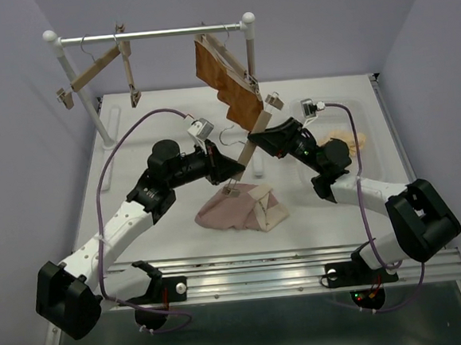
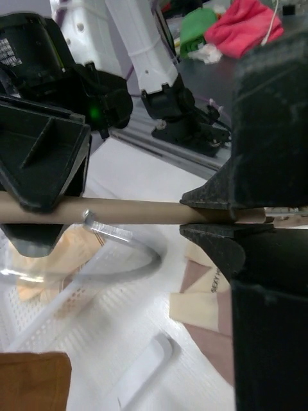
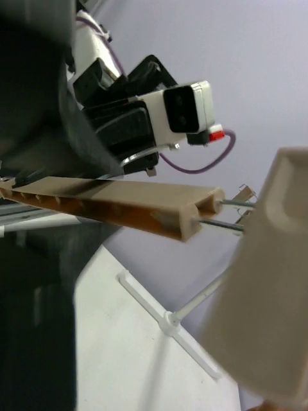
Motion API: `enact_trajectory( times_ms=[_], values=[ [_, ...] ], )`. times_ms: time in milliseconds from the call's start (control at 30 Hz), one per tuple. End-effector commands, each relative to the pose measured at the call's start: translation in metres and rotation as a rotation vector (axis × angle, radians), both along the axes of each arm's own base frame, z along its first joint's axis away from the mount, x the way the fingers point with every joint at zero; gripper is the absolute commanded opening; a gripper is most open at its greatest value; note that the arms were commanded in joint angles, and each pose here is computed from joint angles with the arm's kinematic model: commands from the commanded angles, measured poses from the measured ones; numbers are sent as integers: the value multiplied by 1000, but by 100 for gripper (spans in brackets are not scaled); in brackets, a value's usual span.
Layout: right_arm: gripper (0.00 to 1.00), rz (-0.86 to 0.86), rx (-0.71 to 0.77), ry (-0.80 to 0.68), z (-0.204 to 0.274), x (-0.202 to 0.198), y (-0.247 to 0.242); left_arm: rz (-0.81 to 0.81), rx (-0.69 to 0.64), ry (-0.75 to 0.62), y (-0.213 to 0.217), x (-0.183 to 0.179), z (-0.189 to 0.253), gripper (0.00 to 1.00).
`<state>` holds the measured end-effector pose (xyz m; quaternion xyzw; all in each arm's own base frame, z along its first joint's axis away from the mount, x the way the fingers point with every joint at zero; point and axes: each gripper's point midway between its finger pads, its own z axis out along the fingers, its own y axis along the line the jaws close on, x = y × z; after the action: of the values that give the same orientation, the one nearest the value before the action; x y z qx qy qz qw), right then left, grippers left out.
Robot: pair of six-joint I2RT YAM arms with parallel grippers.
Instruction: Remove the underwear clipped to the hanger
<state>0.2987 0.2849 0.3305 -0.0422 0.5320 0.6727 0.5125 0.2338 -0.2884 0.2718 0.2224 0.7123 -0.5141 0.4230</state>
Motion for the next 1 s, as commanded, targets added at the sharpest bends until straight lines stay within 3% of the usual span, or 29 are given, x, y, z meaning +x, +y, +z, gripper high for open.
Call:
enact_trajectory(
  times_ms=[0,133,333,467,733,967],
  values=[
    [66,-52,-75,-91,11,6,-1,248,-33,-141,29,27,43,0],
    [100,-6,-170,-85,-1,6,9,315,-7,-133,42,28,42,0],
    [100,19,-245,-53,-23,3,11,436,77,-83,68,26,28,0],
    [100,-31,-484,-10,-68,13,9,524,184,-14,93,19,10,0],
    [100,-90,-845,-80,-120,11,11,709,271,117,137,2,-9,0],
    [100,74,-1104,-215,-184,-27,50,736,266,181,143,-7,-19,0]
  ],
)
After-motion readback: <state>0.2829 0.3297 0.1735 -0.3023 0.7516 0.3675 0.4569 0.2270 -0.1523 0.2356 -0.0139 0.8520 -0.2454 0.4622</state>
